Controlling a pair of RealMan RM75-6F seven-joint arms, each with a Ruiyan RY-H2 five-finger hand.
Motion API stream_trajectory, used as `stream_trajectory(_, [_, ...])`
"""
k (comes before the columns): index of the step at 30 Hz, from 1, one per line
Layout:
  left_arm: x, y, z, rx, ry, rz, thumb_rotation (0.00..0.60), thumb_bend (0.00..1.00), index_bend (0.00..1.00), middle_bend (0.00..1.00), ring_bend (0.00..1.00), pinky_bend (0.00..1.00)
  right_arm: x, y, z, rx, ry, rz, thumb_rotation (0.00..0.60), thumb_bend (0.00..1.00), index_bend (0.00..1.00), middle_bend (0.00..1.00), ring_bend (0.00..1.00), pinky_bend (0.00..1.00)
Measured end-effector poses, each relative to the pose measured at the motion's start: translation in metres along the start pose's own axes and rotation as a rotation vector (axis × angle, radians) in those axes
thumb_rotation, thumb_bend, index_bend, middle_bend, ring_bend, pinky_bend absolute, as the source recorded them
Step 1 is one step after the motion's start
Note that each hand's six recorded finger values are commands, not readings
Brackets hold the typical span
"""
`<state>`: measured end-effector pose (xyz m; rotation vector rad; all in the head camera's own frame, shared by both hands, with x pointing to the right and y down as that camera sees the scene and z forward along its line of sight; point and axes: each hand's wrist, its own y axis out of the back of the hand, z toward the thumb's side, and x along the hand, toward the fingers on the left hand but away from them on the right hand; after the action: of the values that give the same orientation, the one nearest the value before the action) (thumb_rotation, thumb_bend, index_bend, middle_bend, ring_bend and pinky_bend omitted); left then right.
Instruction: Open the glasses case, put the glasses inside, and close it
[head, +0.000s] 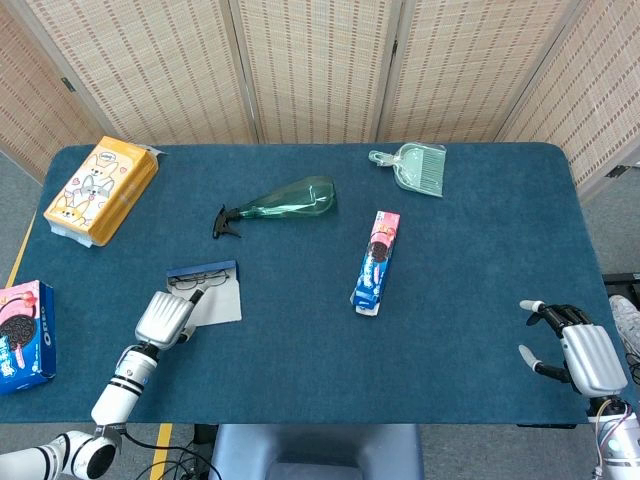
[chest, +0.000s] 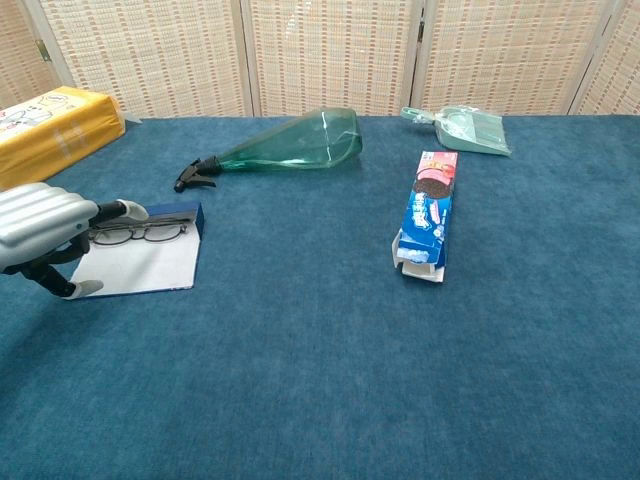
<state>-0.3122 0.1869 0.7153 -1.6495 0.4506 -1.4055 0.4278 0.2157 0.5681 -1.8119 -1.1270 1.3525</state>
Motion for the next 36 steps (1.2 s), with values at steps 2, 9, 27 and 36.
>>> stream_trajectory(2, [-0.002,-0.004,0.002,0.002,-0.005,-0.009,0.600,0.29,0.16,0.98,0.97,1.00,0.000,0.000,0.000,0.000,0.000,0.000,0.600,0.29,0.25,0.43,0.33,0.24])
stream_trajectory(9, [-0.003,-0.010,0.004,0.007,-0.002,-0.014,0.600,0.28,0.15,0.98,0.97,1.00,-0.001,0.001,0.001,0.003,0.004,-0.001,0.600,0.29,0.25,0.43,0.33,0.24])
stream_trajectory(27, [0.007,-0.015,0.003,0.015,0.014,-0.025,0.600,0.28,0.15,0.98,0.97,1.00,0.001,0.001,0.000,0.004,-0.001,-0.001,0.600,0.29,0.25,0.43,0.33,0.24])
stream_trajectory(36, [0.013,-0.019,0.002,0.023,0.023,-0.038,0.600,0.28,0.15,0.98,0.97,1.00,0.002,0.001,-0.002,0.002,-0.005,-0.004,0.600,0.29,0.25,0.43,0.33,0.24])
